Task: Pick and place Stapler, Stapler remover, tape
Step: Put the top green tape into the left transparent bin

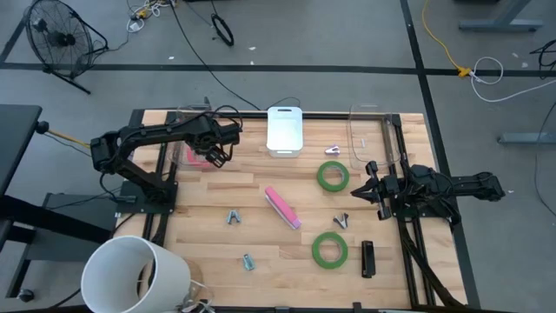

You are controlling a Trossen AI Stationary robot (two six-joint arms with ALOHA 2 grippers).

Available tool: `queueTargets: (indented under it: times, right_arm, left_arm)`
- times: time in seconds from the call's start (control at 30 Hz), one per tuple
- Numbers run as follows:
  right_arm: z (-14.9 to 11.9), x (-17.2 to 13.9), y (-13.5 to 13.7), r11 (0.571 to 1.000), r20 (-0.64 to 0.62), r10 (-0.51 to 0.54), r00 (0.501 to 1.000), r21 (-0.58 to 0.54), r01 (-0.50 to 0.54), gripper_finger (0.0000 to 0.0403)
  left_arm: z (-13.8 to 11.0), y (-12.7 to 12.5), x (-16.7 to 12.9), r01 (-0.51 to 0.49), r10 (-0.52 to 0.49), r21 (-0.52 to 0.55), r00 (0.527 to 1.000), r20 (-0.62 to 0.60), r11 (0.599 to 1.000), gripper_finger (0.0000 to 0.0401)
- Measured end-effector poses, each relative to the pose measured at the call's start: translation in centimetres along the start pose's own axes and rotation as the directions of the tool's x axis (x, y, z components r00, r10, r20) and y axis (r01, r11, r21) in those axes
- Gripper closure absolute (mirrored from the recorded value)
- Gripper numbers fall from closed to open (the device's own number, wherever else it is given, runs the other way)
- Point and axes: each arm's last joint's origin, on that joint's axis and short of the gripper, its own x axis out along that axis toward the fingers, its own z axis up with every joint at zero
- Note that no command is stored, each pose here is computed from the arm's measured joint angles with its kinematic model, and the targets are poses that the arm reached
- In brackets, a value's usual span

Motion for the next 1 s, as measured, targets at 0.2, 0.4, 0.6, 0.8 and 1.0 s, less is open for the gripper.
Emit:
queueTargets:
  times: [0.2,0.4,0.6,0.8,1.0]
  right_arm:
    - [0.0,0.0,0.0,1.000,0.000,0.000,1.000,0.000,0.000,0.0381]
    - [0.0,0.0,0.0,1.000,0.000,0.000,1.000,0.000,0.000,0.0381]
    - [0.0,0.0,0.0,1.000,0.000,0.000,1.000,0.000,0.000,0.0381]
    - [0.0,0.0,0.0,1.000,0.000,0.000,1.000,0.000,0.000,0.0381]
    - [0.0,0.0,0.0,1.000,0.000,0.000,1.000,0.000,0.000,0.0381]
  left_arm:
    - [-0.2,-0.6,-0.7,0.046,-0.046,0.023,0.999,-0.004,0.999,0.0169]
    - [0.7,-1.4,-4.0,0.125,-0.130,0.043,0.984,0.123,0.991,0.0180]
    - [2.3,-3.7,-7.3,0.348,-0.395,0.195,0.862,0.316,0.917,0.0186]
    - [3.0,-6.1,-9.8,0.518,-0.580,0.268,0.665,0.470,0.812,0.0186]
    - [2.8,-7.0,-10.8,0.554,-0.620,0.298,0.597,0.509,0.778,0.0180]
